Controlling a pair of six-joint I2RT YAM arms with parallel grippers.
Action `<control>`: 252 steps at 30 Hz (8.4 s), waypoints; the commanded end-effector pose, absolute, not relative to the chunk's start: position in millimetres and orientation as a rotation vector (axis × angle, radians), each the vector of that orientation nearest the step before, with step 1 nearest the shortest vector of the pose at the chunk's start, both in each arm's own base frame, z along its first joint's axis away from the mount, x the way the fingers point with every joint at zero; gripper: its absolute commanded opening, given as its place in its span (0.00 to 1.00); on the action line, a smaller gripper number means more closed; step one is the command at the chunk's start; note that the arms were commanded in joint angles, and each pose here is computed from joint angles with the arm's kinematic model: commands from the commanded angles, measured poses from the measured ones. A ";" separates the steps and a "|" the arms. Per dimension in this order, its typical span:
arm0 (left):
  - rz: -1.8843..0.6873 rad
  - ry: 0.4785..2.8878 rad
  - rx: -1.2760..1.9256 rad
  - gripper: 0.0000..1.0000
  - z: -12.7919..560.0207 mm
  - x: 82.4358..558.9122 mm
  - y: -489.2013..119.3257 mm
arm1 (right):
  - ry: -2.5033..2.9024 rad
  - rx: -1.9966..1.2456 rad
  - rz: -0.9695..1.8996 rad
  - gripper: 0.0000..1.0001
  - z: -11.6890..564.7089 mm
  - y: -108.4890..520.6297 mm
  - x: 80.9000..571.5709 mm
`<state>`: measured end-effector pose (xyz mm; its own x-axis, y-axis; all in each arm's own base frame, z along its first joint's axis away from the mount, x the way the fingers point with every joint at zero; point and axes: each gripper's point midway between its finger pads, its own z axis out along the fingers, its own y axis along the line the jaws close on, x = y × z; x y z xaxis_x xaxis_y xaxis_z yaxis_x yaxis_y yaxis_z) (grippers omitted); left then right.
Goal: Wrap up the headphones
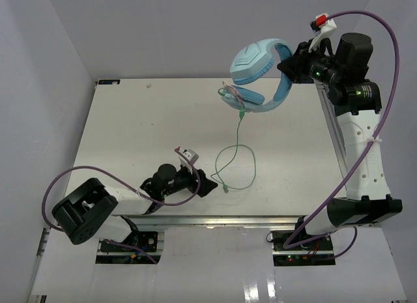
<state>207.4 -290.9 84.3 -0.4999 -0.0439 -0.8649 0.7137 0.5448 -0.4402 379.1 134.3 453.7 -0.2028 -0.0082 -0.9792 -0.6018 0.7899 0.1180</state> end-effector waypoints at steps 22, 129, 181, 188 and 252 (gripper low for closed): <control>-1.210 1.445 0.458 0.95 138.3 196.2 -366.4 | 1.643 -0.402 0.715 0.08 474.8 134.4 365.3; -0.866 1.745 1.038 0.00 289.9 228.8 -284.9 | 1.499 -1.411 0.256 0.08 288.4 164.6 225.8; -1.314 2.152 0.990 0.03 319.3 211.4 -333.6 | 1.350 -1.003 -0.696 0.08 340.3 122.0 348.7; -1.157 2.283 0.997 0.04 289.3 208.9 -311.7 | 1.320 -1.013 -0.736 0.08 341.8 126.7 356.6; -1.133 1.969 0.464 0.42 323.9 249.2 -401.9 | 1.947 -0.345 0.308 0.08 293.3 180.6 365.9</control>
